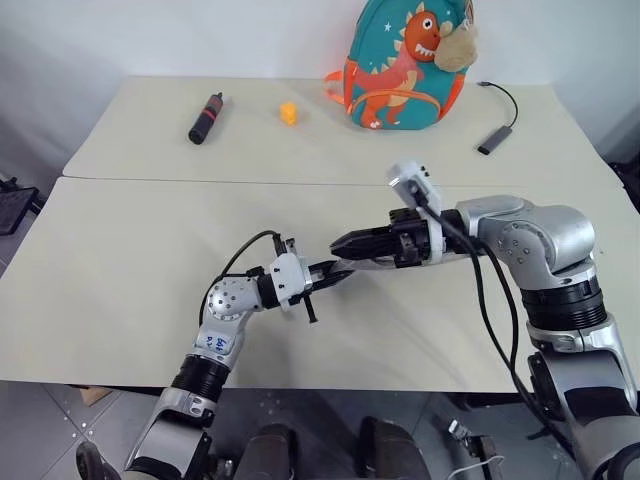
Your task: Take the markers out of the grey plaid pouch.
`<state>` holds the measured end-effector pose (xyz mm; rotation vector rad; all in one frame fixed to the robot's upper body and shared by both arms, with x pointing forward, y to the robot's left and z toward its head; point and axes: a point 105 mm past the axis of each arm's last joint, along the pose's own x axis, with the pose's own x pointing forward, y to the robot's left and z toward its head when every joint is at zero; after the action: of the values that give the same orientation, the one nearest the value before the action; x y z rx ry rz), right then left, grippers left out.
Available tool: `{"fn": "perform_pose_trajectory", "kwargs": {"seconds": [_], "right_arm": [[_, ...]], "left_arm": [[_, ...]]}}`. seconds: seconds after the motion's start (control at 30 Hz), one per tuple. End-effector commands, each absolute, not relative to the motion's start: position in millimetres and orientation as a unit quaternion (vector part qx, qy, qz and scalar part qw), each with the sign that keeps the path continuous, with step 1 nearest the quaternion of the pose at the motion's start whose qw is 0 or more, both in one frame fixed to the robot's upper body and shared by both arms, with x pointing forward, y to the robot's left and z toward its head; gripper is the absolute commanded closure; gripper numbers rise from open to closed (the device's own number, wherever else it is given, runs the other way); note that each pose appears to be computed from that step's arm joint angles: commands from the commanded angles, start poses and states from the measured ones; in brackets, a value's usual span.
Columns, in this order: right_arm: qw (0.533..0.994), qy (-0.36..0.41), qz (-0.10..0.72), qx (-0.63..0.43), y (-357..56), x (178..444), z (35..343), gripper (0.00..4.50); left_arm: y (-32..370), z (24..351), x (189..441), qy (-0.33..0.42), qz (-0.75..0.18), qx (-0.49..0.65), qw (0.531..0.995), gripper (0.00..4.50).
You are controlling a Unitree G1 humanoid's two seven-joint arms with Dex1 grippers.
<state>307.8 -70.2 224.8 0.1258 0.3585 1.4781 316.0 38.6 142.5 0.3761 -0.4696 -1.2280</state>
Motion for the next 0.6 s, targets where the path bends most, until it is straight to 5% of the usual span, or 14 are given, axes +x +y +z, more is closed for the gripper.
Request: {"fn": "perform_pose_trajectory", "kwargs": {"seconds": [0.03,0.3,0.57,0.6], "right_arm": [[0.723,0.128,0.677,0.047,-83.6,301.2,235.9,4.48],[0.711,0.177,0.678,0.063,-96.0,290.7,234.0,4.48],[0.686,0.186,0.702,0.043,-105.7,269.3,239.7,1.93],[0.682,0.197,0.702,0.054,-110.6,267.7,240.2,1.93]], "left_arm": [[48.0,120.8,317.3,-0.173,-0.567,0.164,0.789,4.5],[51.1,121.0,314.9,-0.173,-0.566,0.165,0.789,4.5],[51.8,120.8,310.5,-0.189,-0.569,0.188,0.778,4.5],[51.2,120.7,309.1,-0.194,-0.571,0.195,0.773,4.5]]}}
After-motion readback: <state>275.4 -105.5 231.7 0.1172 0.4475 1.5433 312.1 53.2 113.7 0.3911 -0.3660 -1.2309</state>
